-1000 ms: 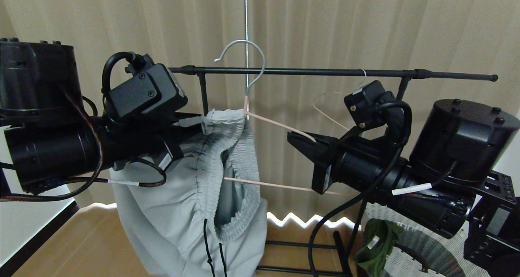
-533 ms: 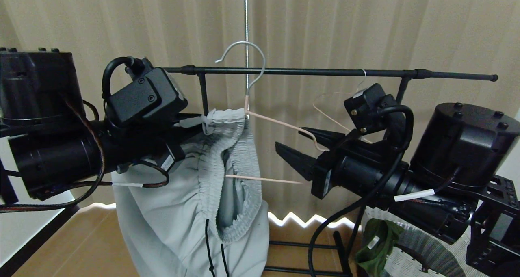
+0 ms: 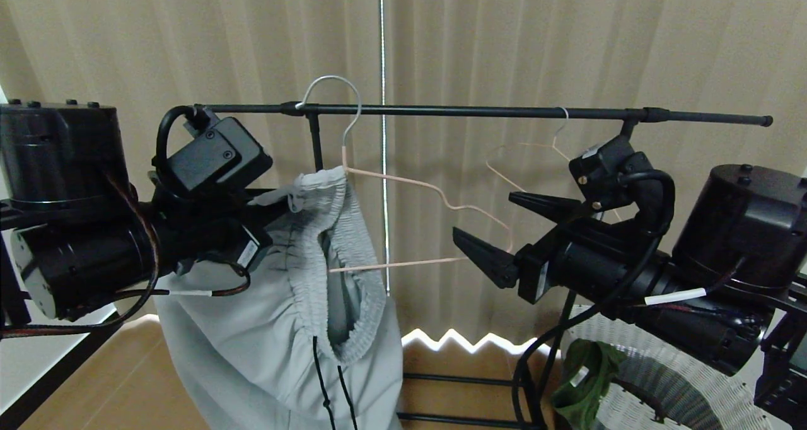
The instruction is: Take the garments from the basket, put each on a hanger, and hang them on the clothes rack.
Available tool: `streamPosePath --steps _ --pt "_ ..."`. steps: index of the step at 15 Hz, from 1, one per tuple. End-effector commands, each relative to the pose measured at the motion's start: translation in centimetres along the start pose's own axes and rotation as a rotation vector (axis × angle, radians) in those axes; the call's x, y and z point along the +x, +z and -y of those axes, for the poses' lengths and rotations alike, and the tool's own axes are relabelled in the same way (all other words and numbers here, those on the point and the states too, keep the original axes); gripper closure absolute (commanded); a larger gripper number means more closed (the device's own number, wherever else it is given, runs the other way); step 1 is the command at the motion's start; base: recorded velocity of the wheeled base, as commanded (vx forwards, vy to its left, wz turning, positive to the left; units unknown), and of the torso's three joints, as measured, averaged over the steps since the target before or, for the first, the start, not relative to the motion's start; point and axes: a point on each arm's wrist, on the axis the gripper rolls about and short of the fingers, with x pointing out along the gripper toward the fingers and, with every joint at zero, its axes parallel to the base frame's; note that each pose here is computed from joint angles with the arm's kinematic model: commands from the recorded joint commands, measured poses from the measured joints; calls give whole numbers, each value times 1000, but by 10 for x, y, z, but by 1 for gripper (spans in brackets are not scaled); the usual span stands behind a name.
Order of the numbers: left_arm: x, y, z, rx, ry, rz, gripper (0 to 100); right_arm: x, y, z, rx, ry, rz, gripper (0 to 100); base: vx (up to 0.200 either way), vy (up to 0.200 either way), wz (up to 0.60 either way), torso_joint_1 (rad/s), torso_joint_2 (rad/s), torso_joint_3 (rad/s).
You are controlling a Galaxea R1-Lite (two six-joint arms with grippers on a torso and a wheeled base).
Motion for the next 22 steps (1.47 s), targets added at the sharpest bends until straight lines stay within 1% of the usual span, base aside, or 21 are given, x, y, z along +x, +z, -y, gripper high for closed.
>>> streamPosePath --steps 1,2,3,4,5,8,9,10,12,13,14,17,18,22 --pt "0 -8 -5 -45 25 -33 100 -3 -4 3 -13 -11 -13 0 0 0 0 0 0 0" --pt "0 -8 -6 -98 52 -48 100 -4 -10 3 -14 -10 -38 0 0 0 0 0 0 0" --pt "0 -8 -6 -124 64 -53 100 -5 -13 3 -15 -11 -48 0 0 0 0 0 0 0" --pt "1 -6 -5 -196 78 -56 100 -7 -19 1 -16 -3 -73 0 0 0 0 0 0 0" --pt "1 -3 -2 -236 69 -41 100 -7 -24 -2 -18 10 -89 0 0 0 0 0 0 0" --pt "-3 22 9 -363 5 55 100 2 -34 -24 -19 89 -124 0 0 0 0 0 0 0" --pt "-3 26 12 -376 -15 71 100 6 -36 -28 -22 103 -120 0 0 0 0 0 0 0" --pt "-5 28 15 -372 -25 82 100 12 -39 -33 -23 113 -107 0 0 0 0 0 0 0" --pt "-7 35 20 -367 -41 127 100 24 -45 -35 -23 111 -95 0 0 0 0 0 0 0" --pt "-8 39 22 -365 -46 157 100 30 -48 -36 -24 103 -100 0 0 0 0 0 0 0" --pt "-9 42 24 -362 -53 170 100 34 -49 -35 -24 85 -101 0 0 0 0 0 0 0" --pt "-13 45 25 -358 -60 185 100 40 -53 -30 -23 47 -113 0 0 0 0 0 0 0" --pt "-14 45 25 -358 -59 186 100 40 -54 -30 -23 47 -115 100 0 0 0 0 0 0" --pt "-21 43 25 -359 -58 193 100 38 -53 -28 -22 38 -112 100 0 0 0 0 0 0"
